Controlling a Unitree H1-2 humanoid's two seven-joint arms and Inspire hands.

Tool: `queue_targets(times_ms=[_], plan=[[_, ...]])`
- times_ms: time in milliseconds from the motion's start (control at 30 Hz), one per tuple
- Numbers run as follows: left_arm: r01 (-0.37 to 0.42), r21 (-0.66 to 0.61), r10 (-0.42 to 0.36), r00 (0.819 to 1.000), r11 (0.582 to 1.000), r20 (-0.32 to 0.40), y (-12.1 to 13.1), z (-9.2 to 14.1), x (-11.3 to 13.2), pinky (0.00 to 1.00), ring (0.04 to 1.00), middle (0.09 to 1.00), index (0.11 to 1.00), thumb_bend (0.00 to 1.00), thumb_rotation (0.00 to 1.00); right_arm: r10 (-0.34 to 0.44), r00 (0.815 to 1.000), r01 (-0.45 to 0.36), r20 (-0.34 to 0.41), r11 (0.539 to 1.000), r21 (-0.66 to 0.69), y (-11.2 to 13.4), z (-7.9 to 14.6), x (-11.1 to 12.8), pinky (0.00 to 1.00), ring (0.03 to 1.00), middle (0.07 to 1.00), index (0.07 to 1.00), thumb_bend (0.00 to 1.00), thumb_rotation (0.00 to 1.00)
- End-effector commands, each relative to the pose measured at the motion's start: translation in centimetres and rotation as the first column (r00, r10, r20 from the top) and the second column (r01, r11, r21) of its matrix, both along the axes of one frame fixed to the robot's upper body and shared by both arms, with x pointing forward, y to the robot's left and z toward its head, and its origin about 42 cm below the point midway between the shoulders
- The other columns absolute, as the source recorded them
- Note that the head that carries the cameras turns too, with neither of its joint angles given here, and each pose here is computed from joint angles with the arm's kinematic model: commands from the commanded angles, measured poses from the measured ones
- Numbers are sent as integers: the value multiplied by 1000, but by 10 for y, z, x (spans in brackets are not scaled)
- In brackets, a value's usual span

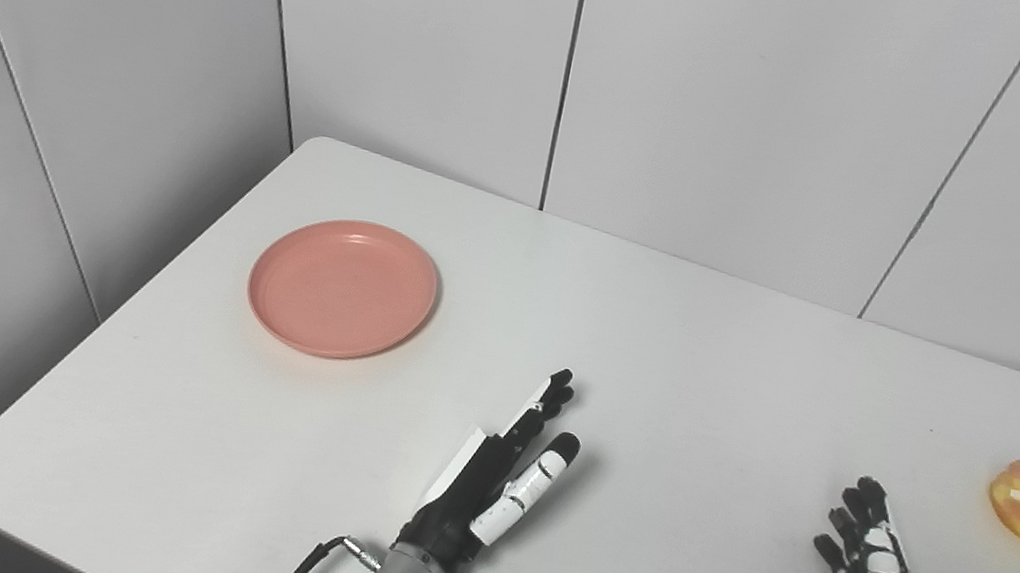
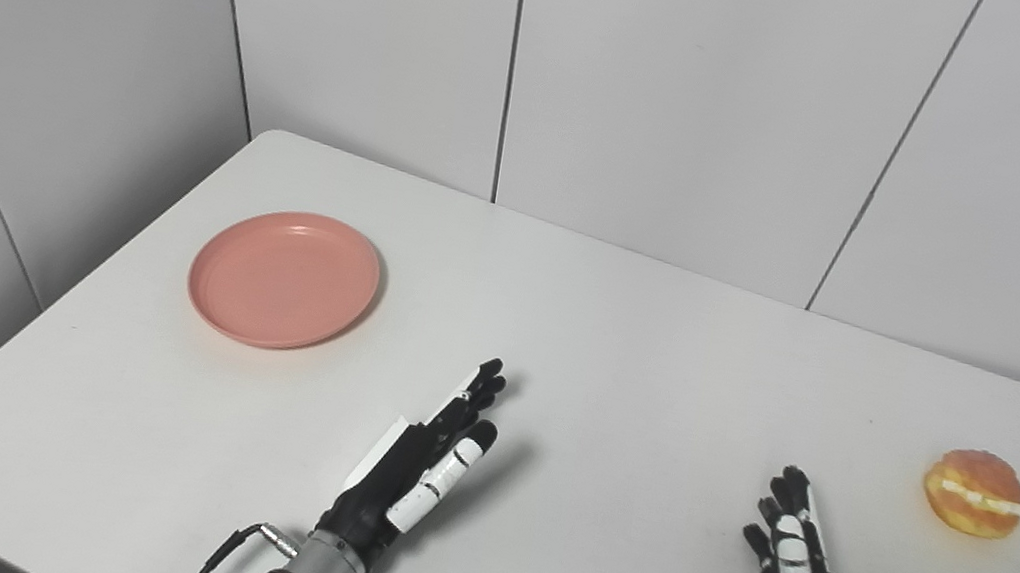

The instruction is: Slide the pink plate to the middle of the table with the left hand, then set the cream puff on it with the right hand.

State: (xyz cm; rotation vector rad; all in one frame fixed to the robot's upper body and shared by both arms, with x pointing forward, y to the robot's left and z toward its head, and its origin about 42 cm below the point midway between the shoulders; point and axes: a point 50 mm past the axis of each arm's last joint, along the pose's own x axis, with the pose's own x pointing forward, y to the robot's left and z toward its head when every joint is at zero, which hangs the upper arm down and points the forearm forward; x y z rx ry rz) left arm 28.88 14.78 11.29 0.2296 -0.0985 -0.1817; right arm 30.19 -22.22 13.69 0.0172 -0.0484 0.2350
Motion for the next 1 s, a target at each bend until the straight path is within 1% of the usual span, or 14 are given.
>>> queue_targets(times_ms=[0, 533, 633, 733, 833, 967], plan=[[47, -9, -48, 998, 999, -47, -16, -9, -3, 977, 986, 980, 977, 508, 1000, -4, 998, 3, 58, 1000, 9, -2, 11, 0, 1000, 1000, 1000, 1000, 103, 1000], [31, -20, -32, 998, 999, -52, -14, -4, -4, 970, 978, 973, 971, 519, 1000, -8, 999, 8, 53, 1000, 9, 2, 14, 0, 1000, 1000, 1000, 1000, 89, 1000], [30, -22, -31, 998, 999, -49, -13, -3, -4, 977, 980, 973, 970, 538, 1000, -9, 998, 9, 56, 1000, 11, 3, 15, 0, 1000, 1000, 1000, 1000, 87, 1000], [28, -35, -30, 999, 999, -45, -11, 2, -4, 981, 981, 973, 968, 552, 1000, -8, 998, 7, 59, 1000, 17, 4, 16, 1, 1000, 1000, 1000, 1000, 87, 1000], [28, -76, -31, 999, 997, -36, -10, 10, -3, 986, 983, 976, 967, 513, 1000, -1, 998, 0, 65, 1000, 21, 4, 14, 2, 1000, 1000, 1000, 1000, 83, 1000], [37, -78, -38, 999, 996, -13, -7, 22, -2, 982, 979, 972, 963, 493, 1000, -3, 998, 2, 64, 1000, 20, 4, 14, 2, 1000, 1000, 1000, 1000, 88, 1000]])
